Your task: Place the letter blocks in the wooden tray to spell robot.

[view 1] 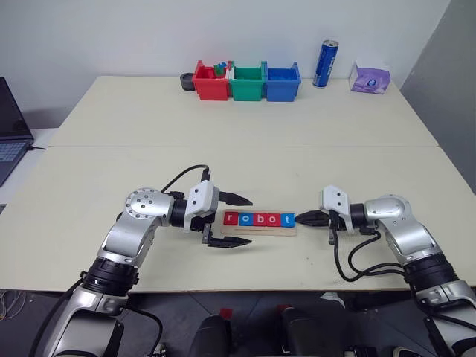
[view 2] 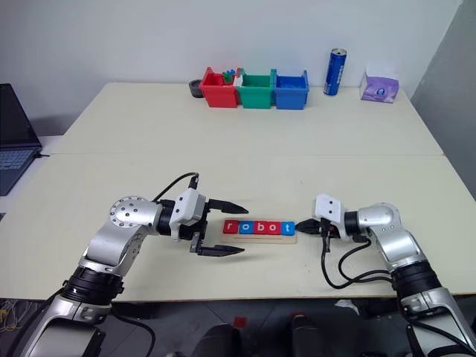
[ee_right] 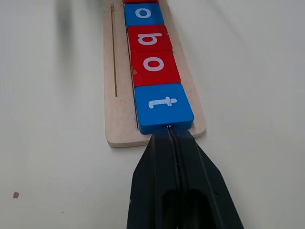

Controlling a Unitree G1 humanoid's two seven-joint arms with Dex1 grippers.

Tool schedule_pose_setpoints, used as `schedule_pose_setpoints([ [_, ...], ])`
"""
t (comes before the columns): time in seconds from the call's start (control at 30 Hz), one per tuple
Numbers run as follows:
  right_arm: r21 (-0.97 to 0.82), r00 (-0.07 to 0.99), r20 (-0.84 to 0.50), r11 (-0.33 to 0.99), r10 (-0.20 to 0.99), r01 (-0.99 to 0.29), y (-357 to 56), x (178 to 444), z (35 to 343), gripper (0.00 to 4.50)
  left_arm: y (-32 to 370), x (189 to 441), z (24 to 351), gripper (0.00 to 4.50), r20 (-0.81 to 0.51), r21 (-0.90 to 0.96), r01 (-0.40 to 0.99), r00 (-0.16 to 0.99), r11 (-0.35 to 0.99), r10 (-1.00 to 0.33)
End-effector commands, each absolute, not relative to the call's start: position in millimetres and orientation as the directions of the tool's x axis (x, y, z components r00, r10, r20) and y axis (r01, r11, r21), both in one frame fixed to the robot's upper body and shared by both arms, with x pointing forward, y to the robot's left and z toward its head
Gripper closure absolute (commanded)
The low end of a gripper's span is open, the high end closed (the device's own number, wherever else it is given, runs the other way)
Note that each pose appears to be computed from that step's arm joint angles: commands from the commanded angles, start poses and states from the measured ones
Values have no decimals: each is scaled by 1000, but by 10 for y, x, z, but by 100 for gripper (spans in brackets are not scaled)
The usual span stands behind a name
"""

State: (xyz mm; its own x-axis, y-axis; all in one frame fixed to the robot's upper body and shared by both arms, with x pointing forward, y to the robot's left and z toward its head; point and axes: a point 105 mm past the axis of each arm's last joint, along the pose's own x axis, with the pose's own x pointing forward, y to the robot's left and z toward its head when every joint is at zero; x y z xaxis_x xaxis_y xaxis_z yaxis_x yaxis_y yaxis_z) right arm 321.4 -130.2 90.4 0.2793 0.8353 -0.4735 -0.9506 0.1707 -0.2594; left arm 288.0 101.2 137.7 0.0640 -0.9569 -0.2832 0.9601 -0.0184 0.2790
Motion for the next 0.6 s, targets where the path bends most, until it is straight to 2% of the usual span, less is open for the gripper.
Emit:
schedule_pose_setpoints([
  [0.03,-304,285,-451,155,846,-940,-1257,3246,1005,447,981,2854,1451,0,-271,313,949,53,-36,-961],
  [0.6,-317,261,-439,123,860,-941,-1121,3274,1029,447,978,2861,1456,0,-267,317,948,67,-23,-961],
])
